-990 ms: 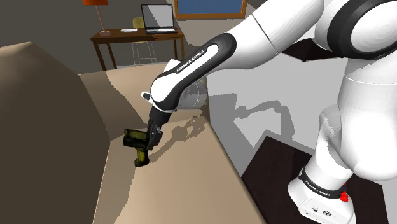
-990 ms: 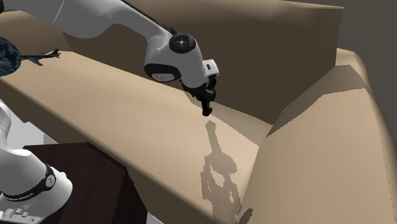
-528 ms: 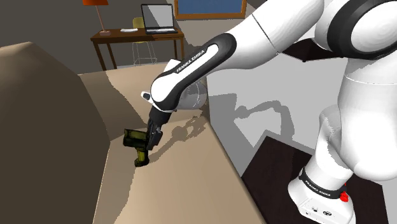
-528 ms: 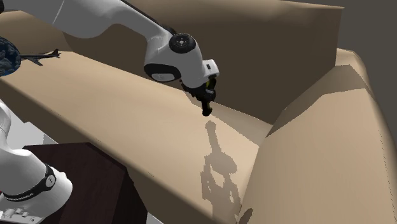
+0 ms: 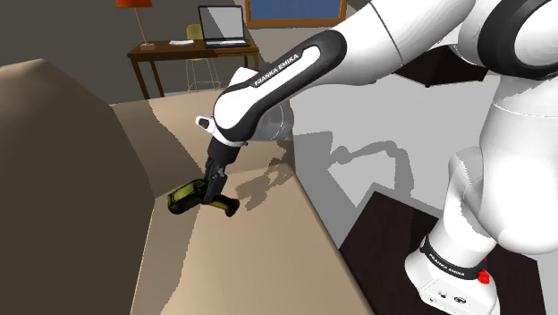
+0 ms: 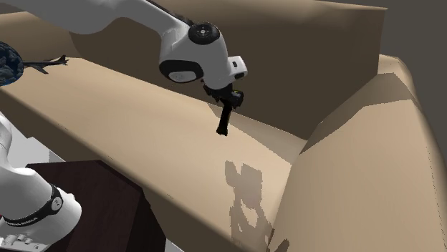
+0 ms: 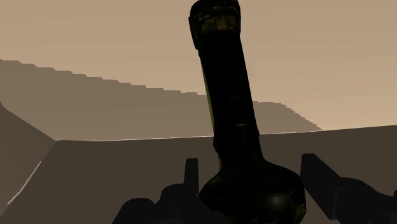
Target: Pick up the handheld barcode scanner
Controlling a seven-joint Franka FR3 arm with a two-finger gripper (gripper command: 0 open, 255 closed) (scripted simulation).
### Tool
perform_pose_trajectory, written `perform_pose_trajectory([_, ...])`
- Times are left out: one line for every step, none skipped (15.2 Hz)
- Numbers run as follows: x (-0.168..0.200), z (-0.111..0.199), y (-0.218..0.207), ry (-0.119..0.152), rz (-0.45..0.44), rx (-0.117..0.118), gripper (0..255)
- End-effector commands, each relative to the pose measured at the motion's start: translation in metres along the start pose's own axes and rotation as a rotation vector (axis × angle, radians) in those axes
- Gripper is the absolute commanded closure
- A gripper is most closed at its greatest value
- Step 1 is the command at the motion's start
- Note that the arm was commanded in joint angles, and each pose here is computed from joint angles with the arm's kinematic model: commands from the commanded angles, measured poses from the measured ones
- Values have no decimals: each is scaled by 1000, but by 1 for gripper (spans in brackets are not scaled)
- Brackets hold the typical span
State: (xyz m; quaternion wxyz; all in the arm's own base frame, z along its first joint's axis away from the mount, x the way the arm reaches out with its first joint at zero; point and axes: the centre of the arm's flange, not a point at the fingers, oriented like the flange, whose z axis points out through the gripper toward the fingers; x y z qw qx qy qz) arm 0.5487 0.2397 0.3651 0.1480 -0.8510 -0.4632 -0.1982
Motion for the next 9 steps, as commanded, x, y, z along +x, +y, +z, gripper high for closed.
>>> perform_pose_trajectory([6, -10, 0, 0, 0, 0, 255])
perform_pose_trajectory([9, -14, 0, 0, 0, 0, 255])
perform_pose_trajectory([11, -19, 0, 0, 0, 0, 255])
perform_pose_trajectory([14, -24, -1, 0, 0, 0, 255])
perform_pose_trajectory([16, -28, -1, 0, 0, 0, 255])
perform_pose_trajectory([19, -33, -1, 0, 0, 0, 255])
perform_pose_trajectory([21, -38, -2, 0, 0, 0, 255])
perform_pose_trajectory([22, -38, -2, 0, 0, 0, 255])
perform_pose_trajectory([22, -38, -2, 0, 0, 0, 255])
